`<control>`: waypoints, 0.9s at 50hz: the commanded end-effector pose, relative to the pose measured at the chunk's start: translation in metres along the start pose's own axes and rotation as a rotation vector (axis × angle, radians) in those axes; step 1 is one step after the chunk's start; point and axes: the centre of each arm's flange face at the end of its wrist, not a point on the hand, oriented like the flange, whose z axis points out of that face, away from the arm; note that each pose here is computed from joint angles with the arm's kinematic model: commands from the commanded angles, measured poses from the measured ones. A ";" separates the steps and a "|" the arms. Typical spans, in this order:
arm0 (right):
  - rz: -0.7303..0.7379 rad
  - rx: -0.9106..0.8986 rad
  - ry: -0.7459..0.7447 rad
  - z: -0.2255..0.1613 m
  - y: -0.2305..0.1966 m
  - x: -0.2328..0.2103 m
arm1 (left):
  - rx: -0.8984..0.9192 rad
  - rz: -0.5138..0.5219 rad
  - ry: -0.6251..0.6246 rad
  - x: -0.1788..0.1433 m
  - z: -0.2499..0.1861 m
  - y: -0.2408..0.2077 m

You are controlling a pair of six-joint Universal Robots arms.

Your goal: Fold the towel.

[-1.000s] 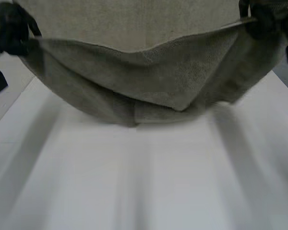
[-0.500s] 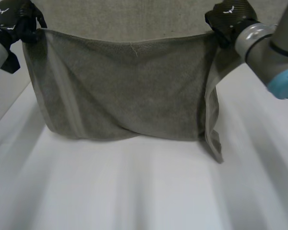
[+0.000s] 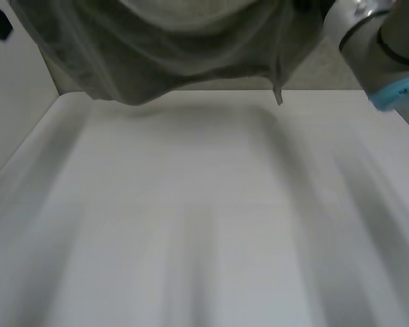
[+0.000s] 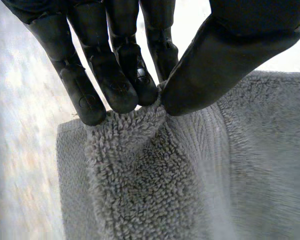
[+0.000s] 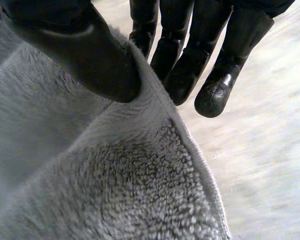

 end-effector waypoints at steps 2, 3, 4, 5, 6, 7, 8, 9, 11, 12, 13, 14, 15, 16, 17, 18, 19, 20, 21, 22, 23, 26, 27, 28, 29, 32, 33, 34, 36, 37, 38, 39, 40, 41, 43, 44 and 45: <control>0.028 -0.372 -0.328 -0.046 0.057 -0.055 | -0.353 -0.058 0.083 -0.004 -0.084 0.083; -0.003 -0.449 -0.393 -0.059 0.069 -0.064 | -0.354 -0.058 0.083 -0.004 -0.084 0.084; -0.033 -0.516 -0.463 -0.074 0.082 -0.074 | -0.406 -0.050 0.105 -0.002 -0.102 0.096; -0.033 -0.517 -0.464 -0.074 0.082 -0.074 | -0.407 -0.050 0.105 -0.002 -0.102 0.096; -0.060 -0.570 -0.523 -0.088 0.094 -0.083 | -0.458 -0.035 0.130 0.002 -0.120 0.107; -0.078 -0.611 -0.568 -0.101 0.105 -0.089 | -0.504 -0.015 0.147 0.003 -0.137 0.116; -0.078 -0.612 -0.569 -0.101 0.105 -0.089 | -0.504 -0.014 0.147 0.003 -0.138 0.116; -0.087 -0.638 -0.597 -0.111 0.111 -0.093 | -0.546 0.011 0.163 0.004 -0.154 0.123; -0.082 -0.656 -0.606 -0.120 0.114 -0.095 | -0.583 0.040 0.178 0.004 -0.169 0.129; -0.072 -0.668 -0.609 -0.128 0.117 -0.098 | -0.612 0.073 0.189 0.003 -0.181 0.133; -0.072 -0.668 -0.609 -0.128 0.117 -0.098 | -0.612 0.073 0.189 0.003 -0.181 0.133; -0.071 -0.670 -0.607 -0.135 0.117 -0.101 | -0.638 0.099 0.198 0.003 -0.191 0.136; -0.070 -0.670 -0.603 -0.143 0.116 -0.102 | -0.656 0.123 0.202 0.002 -0.198 0.138; -0.070 -0.670 -0.603 -0.143 0.116 -0.102 | -0.656 0.123 0.202 0.002 -0.198 0.138; -0.076 -0.660 -0.594 -0.150 0.109 -0.102 | -0.668 0.148 0.202 0.000 -0.203 0.138; -0.076 -0.659 -0.594 -0.150 0.109 -0.102 | -0.675 0.166 0.200 -0.001 -0.207 0.137; -0.082 -0.647 -0.580 -0.155 0.104 -0.101 | -0.675 0.166 0.200 -0.001 -0.207 0.137; -0.092 -0.633 -0.566 -0.159 0.098 -0.100 | -0.680 0.174 0.194 -0.003 -0.209 0.136; -0.092 -0.632 -0.566 -0.159 0.098 -0.100 | -0.680 0.174 0.194 -0.003 -0.209 0.136; -0.100 -0.623 -0.546 -0.164 0.094 -0.098 | -0.683 0.180 0.180 -0.007 -0.211 0.133; -0.093 -0.620 -0.529 -0.169 0.089 -0.098 | -0.683 0.180 0.180 -0.007 -0.211 0.133; -0.078 -0.624 -0.508 -0.173 0.084 -0.096 | -0.682 0.187 0.164 -0.009 -0.211 0.118; -0.057 -0.626 -0.489 -0.177 0.077 -0.093 | -0.676 0.192 0.163 -0.007 -0.210 0.110; -0.040 -0.619 -0.470 -0.181 0.066 -0.089 | -0.676 0.192 0.163 -0.007 -0.210 0.110; -0.040 -0.619 -0.470 -0.181 0.066 -0.089 | -0.668 0.197 0.164 -0.004 -0.209 0.102; -0.038 -0.590 -0.425 -0.185 0.046 -0.076 | -0.643 0.205 0.184 0.005 -0.208 0.082; -0.047 -0.581 -0.398 -0.188 0.039 -0.067 | -0.625 0.209 0.198 0.010 -0.207 0.072; -0.057 -0.573 -0.369 -0.190 0.033 -0.058 | -0.625 0.209 0.198 0.010 -0.207 0.072; -0.067 -0.560 -0.339 -0.192 0.025 -0.049 | -0.606 0.209 0.212 0.015 -0.207 0.061; -0.067 -0.560 -0.339 -0.192 0.025 -0.049 | -0.587 0.204 0.218 0.020 -0.206 0.050; -0.079 -0.550 -0.312 -0.193 0.017 -0.040 | -0.566 0.195 0.217 0.023 -0.204 0.038; -0.086 -0.542 -0.293 -0.195 0.010 -0.033 | -0.565 0.195 0.217 0.023 -0.204 0.038; -0.086 -0.542 -0.293 -0.195 0.010 -0.033 | -0.548 0.177 0.205 0.025 -0.204 0.026; -0.092 -0.535 -0.280 -0.198 0.003 -0.027 | -0.531 0.164 0.188 0.024 -0.202 0.016; -0.093 -0.526 -0.279 -0.200 -0.004 -0.023 | -0.515 0.144 0.162 0.021 -0.202 0.006; -0.095 -0.515 -0.274 -0.200 -0.010 -0.019 | -0.500 0.131 0.142 0.017 -0.202 -0.001; -0.096 -0.508 -0.274 -0.200 -0.013 -0.015 | -0.500 0.131 0.142 0.017 -0.202 -0.002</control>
